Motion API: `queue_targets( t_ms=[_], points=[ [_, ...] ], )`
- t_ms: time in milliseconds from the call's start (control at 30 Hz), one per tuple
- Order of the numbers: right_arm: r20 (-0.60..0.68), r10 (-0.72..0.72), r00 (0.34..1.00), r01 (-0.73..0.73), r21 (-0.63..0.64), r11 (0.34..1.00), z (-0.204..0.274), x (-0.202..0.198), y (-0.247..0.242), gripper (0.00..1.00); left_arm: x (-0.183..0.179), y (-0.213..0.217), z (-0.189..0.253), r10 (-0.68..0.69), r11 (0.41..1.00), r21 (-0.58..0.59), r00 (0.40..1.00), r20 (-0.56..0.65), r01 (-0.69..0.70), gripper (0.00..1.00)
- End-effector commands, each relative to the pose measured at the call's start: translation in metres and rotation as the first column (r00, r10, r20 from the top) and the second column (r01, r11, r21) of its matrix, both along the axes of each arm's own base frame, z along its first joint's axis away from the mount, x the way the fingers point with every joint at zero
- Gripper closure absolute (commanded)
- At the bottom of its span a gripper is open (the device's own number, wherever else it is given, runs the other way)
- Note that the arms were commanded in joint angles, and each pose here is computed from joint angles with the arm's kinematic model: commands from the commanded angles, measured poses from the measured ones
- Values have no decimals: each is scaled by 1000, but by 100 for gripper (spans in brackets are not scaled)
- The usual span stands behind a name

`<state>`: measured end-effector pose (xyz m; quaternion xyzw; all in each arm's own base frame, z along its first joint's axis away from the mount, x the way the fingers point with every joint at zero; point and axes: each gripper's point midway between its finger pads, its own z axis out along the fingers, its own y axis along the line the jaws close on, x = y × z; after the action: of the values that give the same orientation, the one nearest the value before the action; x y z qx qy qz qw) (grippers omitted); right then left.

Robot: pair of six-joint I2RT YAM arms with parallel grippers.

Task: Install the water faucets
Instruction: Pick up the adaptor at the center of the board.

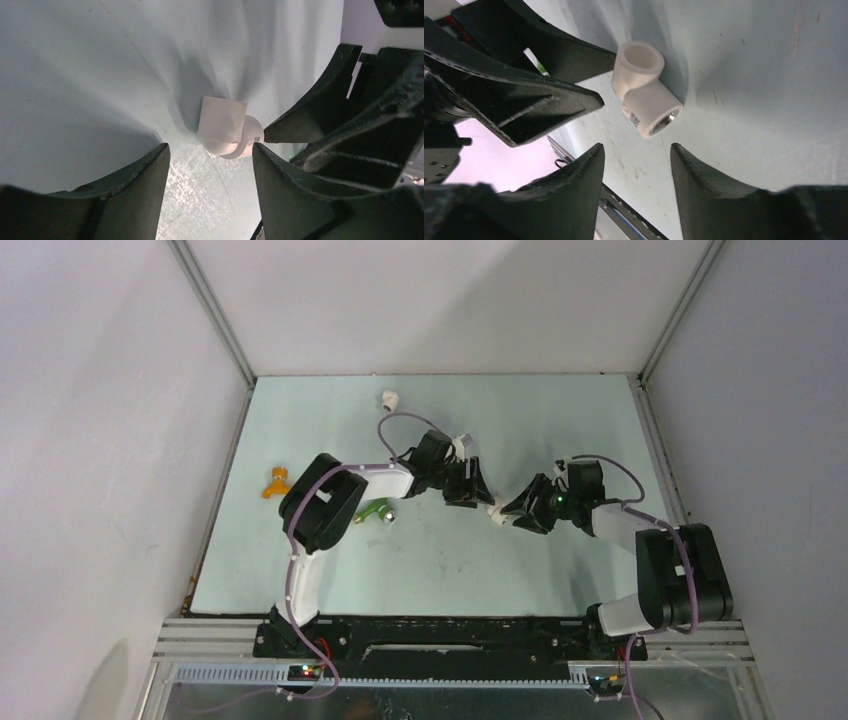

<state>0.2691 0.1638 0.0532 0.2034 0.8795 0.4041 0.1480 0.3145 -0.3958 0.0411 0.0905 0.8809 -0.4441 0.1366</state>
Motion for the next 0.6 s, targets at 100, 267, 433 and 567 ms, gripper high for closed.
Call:
queue_targets(
  t_ms=[100, 267, 433, 567],
  points=[
    [32, -51, 998, 47, 107, 993, 9, 26, 9, 62, -5, -14, -3, -54, 996, -72, 998, -41, 51, 40],
    [-27, -76, 997, 78, 105, 991, -4, 26, 9, 67, -7, -15, -4, -23, 994, -108, 998, -61, 17, 42],
    [-36, -93, 995, 96, 100, 990, -5, 26, 10, 67, -10, -18, -3, -17, 992, -123, 998, -61, 9, 48],
    [-26, -101, 995, 104, 105, 989, -7, 32, 12, 66, -14, -19, -5, -19, 992, -127, 998, -61, 11, 52]
  ],
)
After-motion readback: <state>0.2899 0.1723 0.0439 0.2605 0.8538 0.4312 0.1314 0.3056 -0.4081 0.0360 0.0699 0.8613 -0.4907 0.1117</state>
